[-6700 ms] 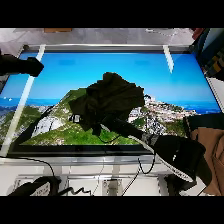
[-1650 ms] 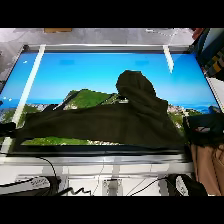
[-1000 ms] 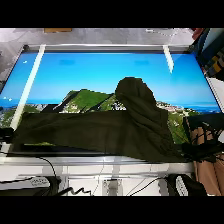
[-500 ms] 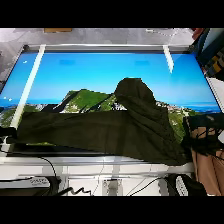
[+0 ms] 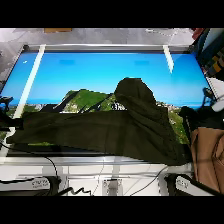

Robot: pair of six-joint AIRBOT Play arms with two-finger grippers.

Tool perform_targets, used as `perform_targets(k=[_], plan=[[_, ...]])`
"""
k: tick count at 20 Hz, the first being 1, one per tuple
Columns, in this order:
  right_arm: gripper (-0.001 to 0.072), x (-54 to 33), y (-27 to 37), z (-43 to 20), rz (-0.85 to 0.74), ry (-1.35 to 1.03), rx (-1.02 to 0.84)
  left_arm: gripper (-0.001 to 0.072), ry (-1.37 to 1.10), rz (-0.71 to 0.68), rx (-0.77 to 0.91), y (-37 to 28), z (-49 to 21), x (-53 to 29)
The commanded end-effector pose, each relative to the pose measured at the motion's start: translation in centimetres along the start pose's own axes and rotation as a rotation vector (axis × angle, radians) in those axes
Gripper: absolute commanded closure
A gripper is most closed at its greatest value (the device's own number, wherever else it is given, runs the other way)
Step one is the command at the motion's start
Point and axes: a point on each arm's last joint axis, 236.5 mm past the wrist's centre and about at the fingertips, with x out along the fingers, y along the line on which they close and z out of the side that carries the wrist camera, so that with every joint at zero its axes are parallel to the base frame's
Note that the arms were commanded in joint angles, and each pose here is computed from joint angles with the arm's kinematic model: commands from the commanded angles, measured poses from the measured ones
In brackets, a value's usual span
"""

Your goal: Fold the clothes and pants, and hang the long-sleeved shirts on hangers.

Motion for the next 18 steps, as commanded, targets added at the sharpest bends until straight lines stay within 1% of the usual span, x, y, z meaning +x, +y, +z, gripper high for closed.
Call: perform_targets(k=[1,2,5,6,7,8,13,16,18], plan=[[0.0295,4.0,4.0,-0.2,0.267,0.217,-0.137,0.0105,-0.014,-0.012,0.013,-0.9,0.6,-0.2],[0.0295,4.4,4.3,-0.1,0.316,0.237,-0.141,0.0105,-0.014,-0.012,0.013,-0.9,0.6,-0.2],[0.0294,5.7,3.0,1.1,0.388,0.207,-0.057,0.0105,-0.014,-0.012,0.013,-0.9,0.6,-0.2],[0.0283,6.0,2.5,1.4,0.402,0.198,-0.020,0.0105,-0.013,-0.012,0.013,-0.9,0.6,-0.2],[0.0182,6.5,1.9,1.6,0.395,0.190,-0.002,0.0105,-0.010,-0.013,0.015,-1.0,0.6,-0.3],[0.0147,7.1,1.4,1.8,0.384,0.181,0.009,0.0105,-0.002,-0.016,0.017,-1.1,0.4,-0.3],[0.0148,9.0,0.6,4.4,0.344,0.071,0.042,0.0104,0.009,-0.020,0.048,-2.2,0.5,-0.5],[0.0149,9.1,2.6,4.3,0.425,0.071,-0.008,0.0104,0.005,-0.018,0.073,-3.0,1.0,-0.6],[0.0151,9.5,3.5,3.5,0.451,0.098,-0.050,0.0104,0.001,-0.017,0.091,-3.6,1.3,-0.8]])
